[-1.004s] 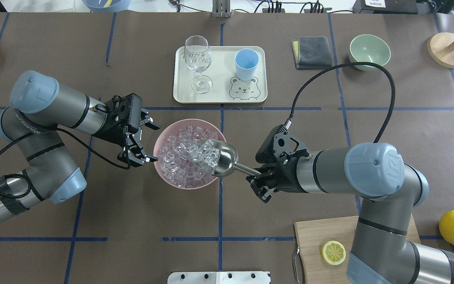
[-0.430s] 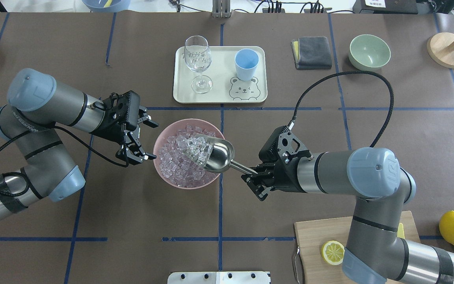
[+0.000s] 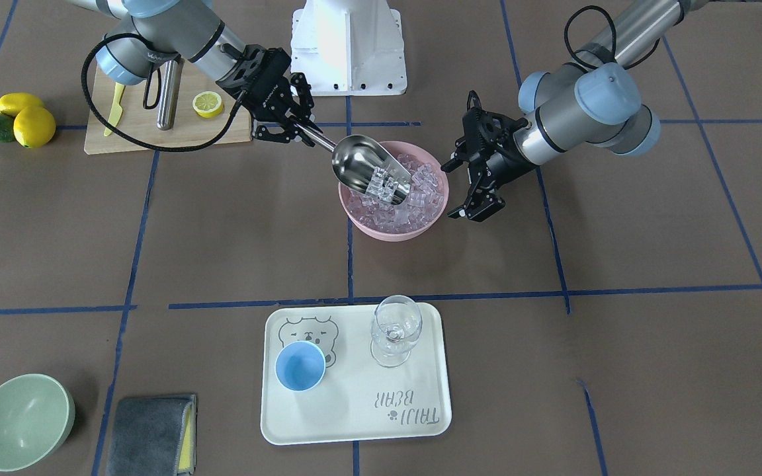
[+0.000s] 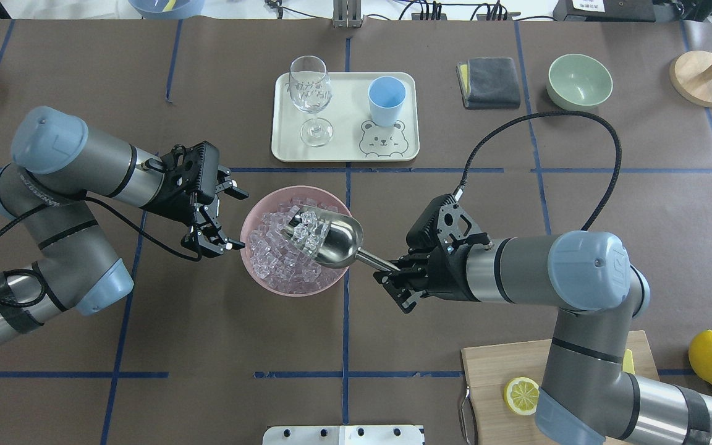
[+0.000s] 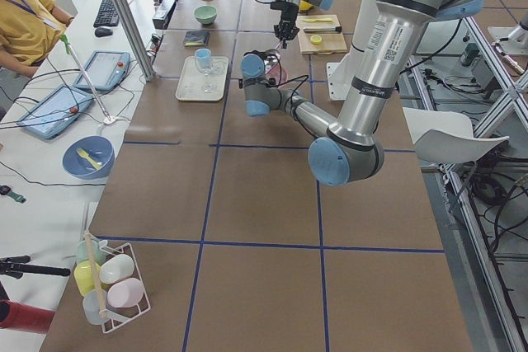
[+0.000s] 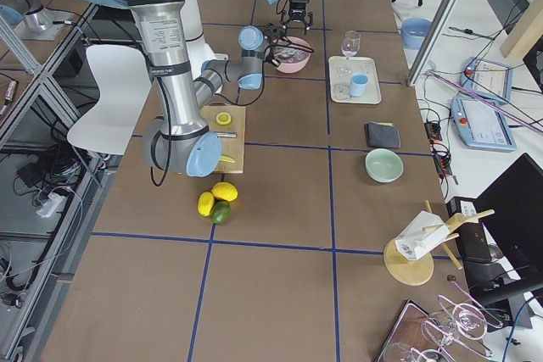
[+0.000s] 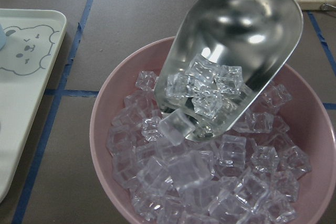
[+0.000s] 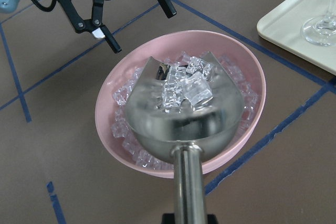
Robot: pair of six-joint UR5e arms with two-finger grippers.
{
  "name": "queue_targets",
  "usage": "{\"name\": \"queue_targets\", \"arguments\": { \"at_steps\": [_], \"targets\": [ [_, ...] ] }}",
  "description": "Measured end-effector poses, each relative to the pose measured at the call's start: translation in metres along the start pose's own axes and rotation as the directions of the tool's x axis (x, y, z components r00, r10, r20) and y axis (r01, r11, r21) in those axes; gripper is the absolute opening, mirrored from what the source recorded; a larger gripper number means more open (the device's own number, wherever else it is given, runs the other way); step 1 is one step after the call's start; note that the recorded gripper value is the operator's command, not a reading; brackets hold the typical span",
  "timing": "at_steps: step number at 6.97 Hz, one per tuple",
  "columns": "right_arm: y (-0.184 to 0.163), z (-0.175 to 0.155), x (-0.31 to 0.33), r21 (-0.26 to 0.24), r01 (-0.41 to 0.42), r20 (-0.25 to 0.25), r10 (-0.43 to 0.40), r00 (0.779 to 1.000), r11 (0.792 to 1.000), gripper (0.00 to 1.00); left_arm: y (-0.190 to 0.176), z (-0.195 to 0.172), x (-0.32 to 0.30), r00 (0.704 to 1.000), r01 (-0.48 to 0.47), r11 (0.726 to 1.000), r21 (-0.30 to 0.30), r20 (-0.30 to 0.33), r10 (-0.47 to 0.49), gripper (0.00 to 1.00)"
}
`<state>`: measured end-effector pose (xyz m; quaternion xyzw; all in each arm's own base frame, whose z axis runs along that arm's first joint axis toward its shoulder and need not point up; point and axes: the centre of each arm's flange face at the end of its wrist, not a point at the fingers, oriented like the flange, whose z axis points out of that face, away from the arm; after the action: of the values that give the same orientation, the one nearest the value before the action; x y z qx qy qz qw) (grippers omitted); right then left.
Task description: Put ice in cup with scoop
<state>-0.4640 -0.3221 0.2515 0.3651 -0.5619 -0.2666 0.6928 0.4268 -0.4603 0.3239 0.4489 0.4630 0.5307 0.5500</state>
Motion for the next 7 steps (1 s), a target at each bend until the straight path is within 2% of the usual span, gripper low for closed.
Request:
{"name": "queue_targets", "arguments": {
  "at_steps": [3,4,7],
  "targets": [
    [-0.012,-0.008,0.001,0.056,-0.044,0.005,0.044,0.999,0.997,0.0,0.009,-0.015,-0.01,1.0,0.011,1.0,-0.004,0.004,-0.011,1.0],
    [-0.021,-0.017,0.009,0.062,-0.064,-0.021,0.066,0.998,0.996,0.0,0.019,-0.029,-0.019,1.0,0.026,1.0,-0.01,0.014,-0.026,1.0],
    [-0.048,-0.06,0.033,0.03,-0.135,-0.165,0.138,0.977,0.99,0.0,0.057,-0.076,-0.04,0.994,0.077,0.996,-0.034,0.082,-0.074,1.0]
  ]
}}
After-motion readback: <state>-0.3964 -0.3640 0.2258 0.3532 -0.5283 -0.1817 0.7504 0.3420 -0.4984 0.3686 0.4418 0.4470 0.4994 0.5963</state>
